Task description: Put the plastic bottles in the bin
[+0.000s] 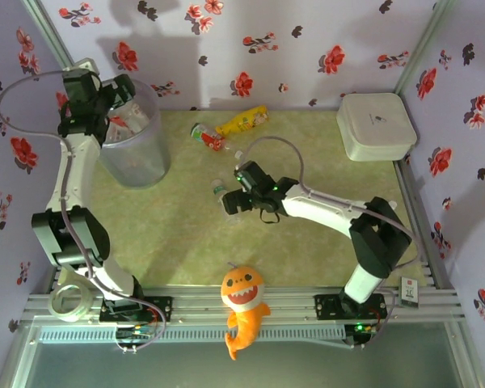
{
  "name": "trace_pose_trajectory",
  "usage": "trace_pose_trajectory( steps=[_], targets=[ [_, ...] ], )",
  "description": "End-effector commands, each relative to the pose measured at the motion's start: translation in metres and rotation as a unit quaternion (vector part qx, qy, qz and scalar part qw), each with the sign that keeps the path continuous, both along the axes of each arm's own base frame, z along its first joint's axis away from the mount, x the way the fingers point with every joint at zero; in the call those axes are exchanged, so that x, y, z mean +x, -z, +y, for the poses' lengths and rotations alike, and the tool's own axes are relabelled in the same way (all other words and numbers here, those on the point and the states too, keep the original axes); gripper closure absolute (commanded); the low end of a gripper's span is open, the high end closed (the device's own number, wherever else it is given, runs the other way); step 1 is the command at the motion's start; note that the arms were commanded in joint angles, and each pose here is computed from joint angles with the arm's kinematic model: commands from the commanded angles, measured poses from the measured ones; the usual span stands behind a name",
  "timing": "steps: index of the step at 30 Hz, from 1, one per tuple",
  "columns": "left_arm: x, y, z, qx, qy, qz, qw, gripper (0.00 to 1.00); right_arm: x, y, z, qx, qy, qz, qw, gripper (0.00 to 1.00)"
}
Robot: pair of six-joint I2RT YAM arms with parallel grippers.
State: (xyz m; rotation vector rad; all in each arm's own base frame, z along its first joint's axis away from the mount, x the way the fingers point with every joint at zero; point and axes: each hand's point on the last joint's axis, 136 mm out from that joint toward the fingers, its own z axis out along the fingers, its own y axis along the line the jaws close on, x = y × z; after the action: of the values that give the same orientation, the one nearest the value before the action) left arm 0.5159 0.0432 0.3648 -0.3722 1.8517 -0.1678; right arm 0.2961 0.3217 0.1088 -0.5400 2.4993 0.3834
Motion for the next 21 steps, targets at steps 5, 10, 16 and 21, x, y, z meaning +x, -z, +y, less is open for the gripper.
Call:
trace_pose_trajectory(
  steps=[5,10,16,21],
  targets=[
    [-0.015,-0.025,0.008,0.029,-0.011,-0.011,0.999,0.00,-0.012,0.023,0.023,-0.034,0.007,0.030,0.999,0.03],
    [-0.008,-0.006,0.006,0.004,-0.004,-0.001,1.000,0.00,-0.011,0.038,0.021,-0.055,0.019,0.039,0.998,0.04],
    [0.004,0.001,-0.001,-0.053,0.022,-0.020,0.998,0.00,-0.012,0.050,0.018,-0.068,0.025,0.043,0.996,0.05],
    [0.017,0.025,0.001,-0.077,0.021,-0.013,0.997,0.00,-0.008,0.059,0.018,-0.070,0.033,0.043,0.996,0.09]
  ],
)
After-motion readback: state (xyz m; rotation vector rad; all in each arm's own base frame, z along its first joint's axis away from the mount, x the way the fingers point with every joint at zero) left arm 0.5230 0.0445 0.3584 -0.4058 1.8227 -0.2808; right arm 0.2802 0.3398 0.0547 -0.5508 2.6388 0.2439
